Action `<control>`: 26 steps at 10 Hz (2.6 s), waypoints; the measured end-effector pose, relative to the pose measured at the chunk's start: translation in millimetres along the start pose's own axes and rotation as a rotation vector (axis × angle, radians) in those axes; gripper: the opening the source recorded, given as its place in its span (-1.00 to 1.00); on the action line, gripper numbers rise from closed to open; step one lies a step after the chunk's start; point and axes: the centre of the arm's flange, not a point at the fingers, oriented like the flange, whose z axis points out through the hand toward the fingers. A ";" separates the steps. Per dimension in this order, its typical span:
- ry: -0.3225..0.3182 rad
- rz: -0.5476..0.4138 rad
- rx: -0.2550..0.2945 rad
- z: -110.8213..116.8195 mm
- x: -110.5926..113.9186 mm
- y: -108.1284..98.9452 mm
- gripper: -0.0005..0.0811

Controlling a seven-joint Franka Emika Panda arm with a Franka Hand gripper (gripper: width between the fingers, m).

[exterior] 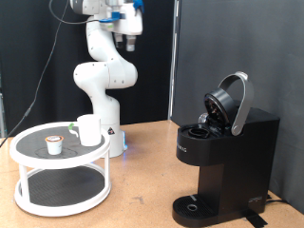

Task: Make a cup of coffee with the keurig machine

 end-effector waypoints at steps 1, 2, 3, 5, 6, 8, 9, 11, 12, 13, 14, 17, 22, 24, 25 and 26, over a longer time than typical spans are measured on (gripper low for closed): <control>0.007 0.000 0.001 1.2 12.7 -10.4 0.81; 0.021 0.002 0.003 3.1 26.2 -21.2 0.81; 0.023 0.010 0.018 3.5 38.8 -32.3 0.81; 0.017 0.010 0.025 3.2 43.8 -37.0 0.81; 0.023 0.005 0.015 4.3 44.6 -35.9 0.81; 0.023 -0.002 0.025 4.1 53.3 -41.9 0.81; 0.026 0.003 0.034 4.5 64.2 -49.1 0.81; 0.034 0.020 0.027 6.4 90.8 -66.4 0.81; 0.035 0.027 0.019 8.0 102.9 -75.7 0.81; 0.039 0.035 0.013 9.6 114.6 -85.2 0.81; 0.036 0.042 0.008 11.3 123.8 -94.2 0.81; 0.035 0.063 -0.004 13.7 131.0 -105.7 0.81; 0.012 -0.025 0.035 61.3 145.4 -119.1 0.81; 0.043 0.005 0.023 94.4 143.7 -125.4 0.81; 0.056 0.025 0.024 111.0 140.6 -128.7 0.81; 0.064 0.038 0.028 127.3 136.8 -131.7 0.81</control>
